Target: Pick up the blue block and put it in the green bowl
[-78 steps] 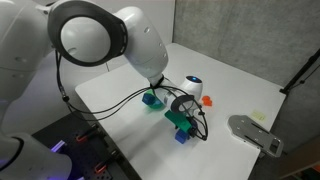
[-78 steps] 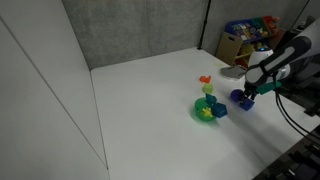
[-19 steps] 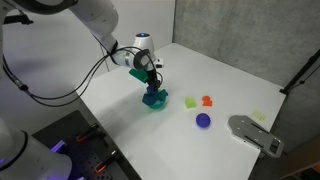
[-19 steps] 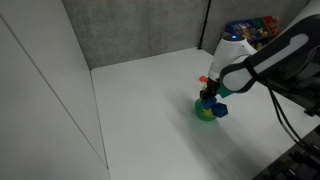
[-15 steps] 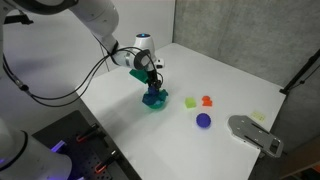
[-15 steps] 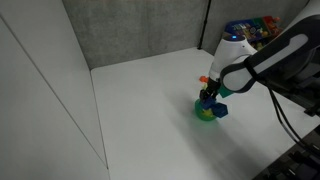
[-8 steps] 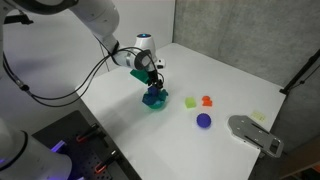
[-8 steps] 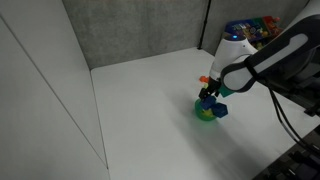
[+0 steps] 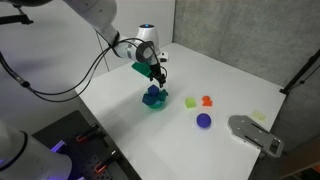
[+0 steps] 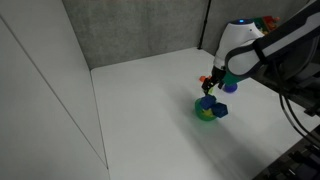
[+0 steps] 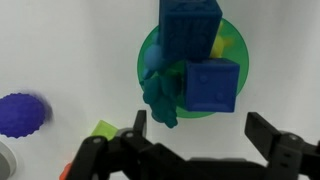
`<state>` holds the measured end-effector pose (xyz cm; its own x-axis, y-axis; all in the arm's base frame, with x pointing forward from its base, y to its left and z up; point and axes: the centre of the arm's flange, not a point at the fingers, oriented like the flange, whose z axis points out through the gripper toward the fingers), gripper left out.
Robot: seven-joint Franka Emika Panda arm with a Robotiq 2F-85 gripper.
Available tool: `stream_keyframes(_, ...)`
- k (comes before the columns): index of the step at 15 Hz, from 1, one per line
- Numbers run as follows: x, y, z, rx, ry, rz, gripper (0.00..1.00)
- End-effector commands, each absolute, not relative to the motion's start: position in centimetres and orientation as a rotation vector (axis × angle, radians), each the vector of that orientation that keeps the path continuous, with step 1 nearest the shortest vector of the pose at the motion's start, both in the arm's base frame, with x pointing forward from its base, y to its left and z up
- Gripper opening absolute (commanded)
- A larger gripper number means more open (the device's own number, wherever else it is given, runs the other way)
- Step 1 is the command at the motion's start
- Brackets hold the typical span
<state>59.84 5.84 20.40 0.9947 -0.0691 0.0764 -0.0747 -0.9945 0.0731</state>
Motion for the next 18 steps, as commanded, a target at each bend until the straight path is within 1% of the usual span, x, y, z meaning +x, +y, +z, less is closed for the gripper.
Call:
stream_keyframes(1, 59.7, 4.1, 25.2, 3.076, -0.118, 0.044, 1.00)
stream_keyframes(5, 59.1, 1.7, 29.4, 3.082, -0.117, -0.093, 1.00)
stream_keyframes(12, 56.2, -2.8, 38.0, 3.091, -0.085, -0.268, 1.00)
stream_keyframes(18, 52.0, -6.1, 45.5, 3.068, -0.129, -0.295, 1.00)
